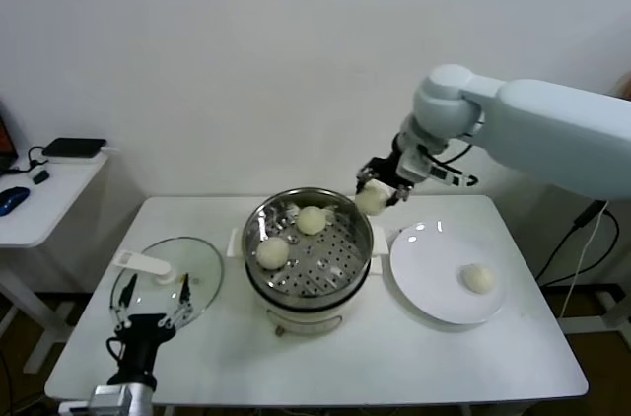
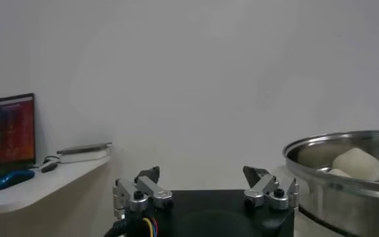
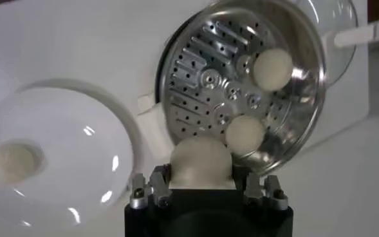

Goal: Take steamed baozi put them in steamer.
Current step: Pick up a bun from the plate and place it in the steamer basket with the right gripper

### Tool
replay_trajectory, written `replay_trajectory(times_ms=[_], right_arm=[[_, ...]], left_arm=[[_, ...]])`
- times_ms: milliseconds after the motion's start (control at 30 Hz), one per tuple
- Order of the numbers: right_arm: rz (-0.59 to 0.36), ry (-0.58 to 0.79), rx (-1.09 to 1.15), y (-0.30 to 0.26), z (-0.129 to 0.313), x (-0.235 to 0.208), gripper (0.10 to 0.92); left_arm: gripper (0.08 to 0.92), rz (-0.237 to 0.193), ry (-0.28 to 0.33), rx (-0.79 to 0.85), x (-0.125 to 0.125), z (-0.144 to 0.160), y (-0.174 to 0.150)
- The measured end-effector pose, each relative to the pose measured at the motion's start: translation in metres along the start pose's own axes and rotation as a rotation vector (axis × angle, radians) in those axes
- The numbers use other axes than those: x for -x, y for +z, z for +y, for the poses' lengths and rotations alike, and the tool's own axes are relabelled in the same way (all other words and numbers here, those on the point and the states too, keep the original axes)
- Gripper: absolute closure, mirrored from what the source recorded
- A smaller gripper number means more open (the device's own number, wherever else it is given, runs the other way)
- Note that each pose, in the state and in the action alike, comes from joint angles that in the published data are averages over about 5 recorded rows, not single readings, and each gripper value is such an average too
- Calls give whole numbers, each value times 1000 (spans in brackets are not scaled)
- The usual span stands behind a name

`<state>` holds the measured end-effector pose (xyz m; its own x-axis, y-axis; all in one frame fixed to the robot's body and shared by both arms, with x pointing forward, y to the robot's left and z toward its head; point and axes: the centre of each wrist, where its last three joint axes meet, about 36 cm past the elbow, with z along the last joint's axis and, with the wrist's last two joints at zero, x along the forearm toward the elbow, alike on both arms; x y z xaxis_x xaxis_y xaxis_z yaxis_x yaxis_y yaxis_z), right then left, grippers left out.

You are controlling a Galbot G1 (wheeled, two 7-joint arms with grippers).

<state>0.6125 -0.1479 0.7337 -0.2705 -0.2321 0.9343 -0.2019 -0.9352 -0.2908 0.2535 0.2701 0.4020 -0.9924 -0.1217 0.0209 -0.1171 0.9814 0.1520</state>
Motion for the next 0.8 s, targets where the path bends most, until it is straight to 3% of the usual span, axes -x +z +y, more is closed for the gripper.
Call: replay_trajectory(times_ms=[467, 800], right_arm=[[-39, -27, -368, -64, -76, 48, 386], [-86, -50, -494, -96, -88, 86, 386]], left_arm=[[177, -3, -7, -1, 5, 1, -4], [177, 5, -11, 1, 5, 2, -2]])
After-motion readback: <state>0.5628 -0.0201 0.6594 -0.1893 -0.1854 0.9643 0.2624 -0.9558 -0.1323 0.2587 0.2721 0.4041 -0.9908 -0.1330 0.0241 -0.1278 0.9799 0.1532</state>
